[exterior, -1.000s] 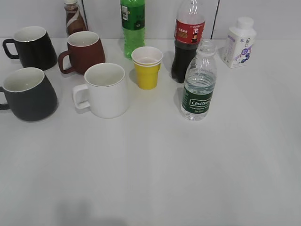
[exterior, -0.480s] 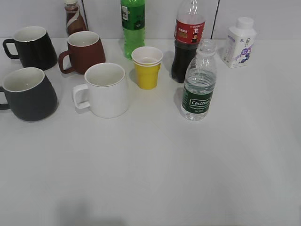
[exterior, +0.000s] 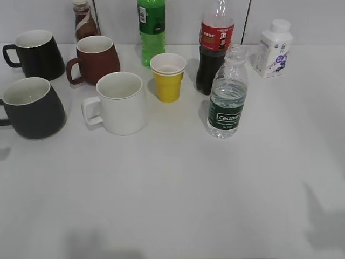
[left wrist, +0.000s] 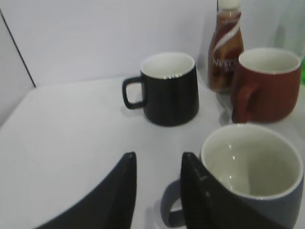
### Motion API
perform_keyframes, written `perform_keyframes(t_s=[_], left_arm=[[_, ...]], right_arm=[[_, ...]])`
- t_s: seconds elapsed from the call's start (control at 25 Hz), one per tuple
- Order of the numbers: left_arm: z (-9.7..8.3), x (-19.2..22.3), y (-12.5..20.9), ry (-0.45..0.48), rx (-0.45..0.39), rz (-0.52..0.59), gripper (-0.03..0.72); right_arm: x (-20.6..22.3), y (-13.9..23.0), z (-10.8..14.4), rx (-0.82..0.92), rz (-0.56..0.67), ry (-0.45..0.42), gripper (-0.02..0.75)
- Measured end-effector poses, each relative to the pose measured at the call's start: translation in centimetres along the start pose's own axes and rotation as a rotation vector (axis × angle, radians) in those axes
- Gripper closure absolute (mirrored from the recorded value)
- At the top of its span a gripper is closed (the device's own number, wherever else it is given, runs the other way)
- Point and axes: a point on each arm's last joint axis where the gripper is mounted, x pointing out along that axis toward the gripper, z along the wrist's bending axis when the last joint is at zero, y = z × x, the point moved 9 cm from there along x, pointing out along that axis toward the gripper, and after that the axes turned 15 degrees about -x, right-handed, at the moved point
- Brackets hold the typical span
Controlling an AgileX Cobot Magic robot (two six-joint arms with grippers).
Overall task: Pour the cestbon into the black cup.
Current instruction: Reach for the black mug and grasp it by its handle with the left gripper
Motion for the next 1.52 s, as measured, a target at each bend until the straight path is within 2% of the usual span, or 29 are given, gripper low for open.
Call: perform_keyframes(t_s=[0.16, 0.32, 0.44, 0.56, 0.76, 0.92, 1.52], left_arm=[[0.5, 1.6, 2.4, -0.009, -0.010, 0.077, 0.447], [0.7, 2.3, 4.0, -0.006, 0.022, 0.115, 0.447], [0.7, 3.1, 4.7, 0.003, 0.040, 0.112, 0.447], [0.8, 4.2, 6.0, 0.013, 0.061, 0.121, 0.447], [1.2, 5.6, 7.6, 0.013, 0.041, 0.111, 0.447], [1.9, 6.1, 8.0, -0.015, 0.012, 0.092, 0.447], [1.8, 6.9, 7.7, -0.005, 0.015, 0.068, 0.418]], right_arm=[[4.8, -3.5, -1.6, -0.044, -0.127, 0.056, 0.149], [9.7, -3.0, -2.7, -0.033, -0.094, 0.092, 0.149], [12.4, -1.8, -2.0, -0.026, -0.045, 0.063, 0.149], [14.9, -0.1, 0.1, -0.021, 0.003, -0.008, 0.149], [16.6, 0.3, 3.3, -0.008, 0.003, -0.100, 0.149], [17.3, 0.9, 4.8, -0.011, 0.018, -0.143, 0.149], [17.3, 0.8, 4.9, -0.009, 0.014, -0.146, 0.149]])
